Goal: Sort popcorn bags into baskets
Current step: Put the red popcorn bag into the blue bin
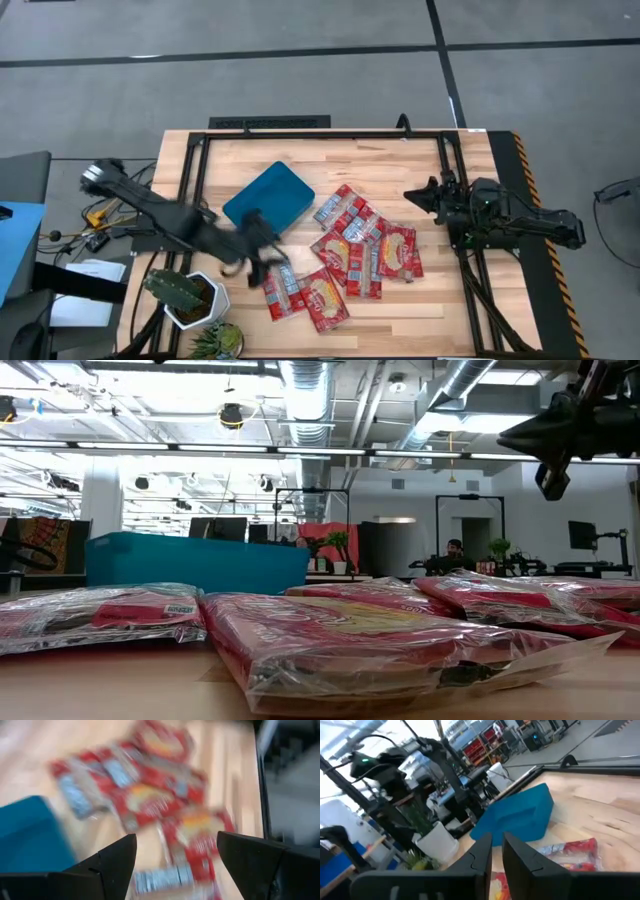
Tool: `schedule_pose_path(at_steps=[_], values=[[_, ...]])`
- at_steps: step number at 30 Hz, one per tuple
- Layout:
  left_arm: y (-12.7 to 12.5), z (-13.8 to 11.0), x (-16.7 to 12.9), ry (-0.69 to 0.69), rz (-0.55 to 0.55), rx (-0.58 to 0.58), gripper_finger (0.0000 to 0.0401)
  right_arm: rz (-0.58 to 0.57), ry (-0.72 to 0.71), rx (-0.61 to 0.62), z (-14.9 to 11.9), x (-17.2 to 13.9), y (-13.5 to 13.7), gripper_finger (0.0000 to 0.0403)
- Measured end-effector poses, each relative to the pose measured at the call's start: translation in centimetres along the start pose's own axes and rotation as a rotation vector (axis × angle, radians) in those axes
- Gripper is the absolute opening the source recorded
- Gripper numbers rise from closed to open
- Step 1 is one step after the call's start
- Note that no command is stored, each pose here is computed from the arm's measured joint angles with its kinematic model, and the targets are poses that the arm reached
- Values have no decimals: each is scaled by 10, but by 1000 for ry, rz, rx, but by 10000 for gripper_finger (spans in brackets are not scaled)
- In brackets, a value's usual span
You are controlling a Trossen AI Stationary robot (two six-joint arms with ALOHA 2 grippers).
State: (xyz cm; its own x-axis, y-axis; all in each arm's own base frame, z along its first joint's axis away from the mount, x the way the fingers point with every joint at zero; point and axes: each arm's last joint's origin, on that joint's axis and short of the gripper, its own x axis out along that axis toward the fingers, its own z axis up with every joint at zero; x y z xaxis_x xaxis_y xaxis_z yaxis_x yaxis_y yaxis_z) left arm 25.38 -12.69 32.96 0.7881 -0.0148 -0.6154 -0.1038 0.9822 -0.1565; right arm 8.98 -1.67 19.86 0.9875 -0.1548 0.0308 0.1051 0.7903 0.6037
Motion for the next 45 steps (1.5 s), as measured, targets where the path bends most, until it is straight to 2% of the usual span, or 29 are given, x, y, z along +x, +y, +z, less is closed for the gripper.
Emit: schedule_pose_path(at_steps=[4,7,11,16,21,25,31,36,40,45], values=[[-31,-4,36,270,-88,134,265,20,19,-23,-1,0,1,88],[-42,-15,60,471,-98,200,265,19,50,-32,-3,0,0,105],[-53,-27,81,572,-117,365,265,0,93,-52,-7,0,-3,134],[-55,-35,87,563,-130,627,265,-1,110,-52,-8,-1,-4,172],[-50,-44,95,548,-183,824,265,-2,112,-53,-8,-1,-4,202],[-43,-53,101,493,-242,867,265,-2,111,-50,-8,-1,-4,215],[-27,-71,101,404,-258,915,265,-1,109,-42,-8,-1,-3,218],[-17,-94,107,413,-329,985,265,-2,109,-26,-8,-1,-4,212],[-16,-99,113,338,-332,1047,265,-4,110,2,-8,-1,-4,210],[-10,-102,118,299,-341,1067,265,-7,114,4,-8,-1,-4,212]])
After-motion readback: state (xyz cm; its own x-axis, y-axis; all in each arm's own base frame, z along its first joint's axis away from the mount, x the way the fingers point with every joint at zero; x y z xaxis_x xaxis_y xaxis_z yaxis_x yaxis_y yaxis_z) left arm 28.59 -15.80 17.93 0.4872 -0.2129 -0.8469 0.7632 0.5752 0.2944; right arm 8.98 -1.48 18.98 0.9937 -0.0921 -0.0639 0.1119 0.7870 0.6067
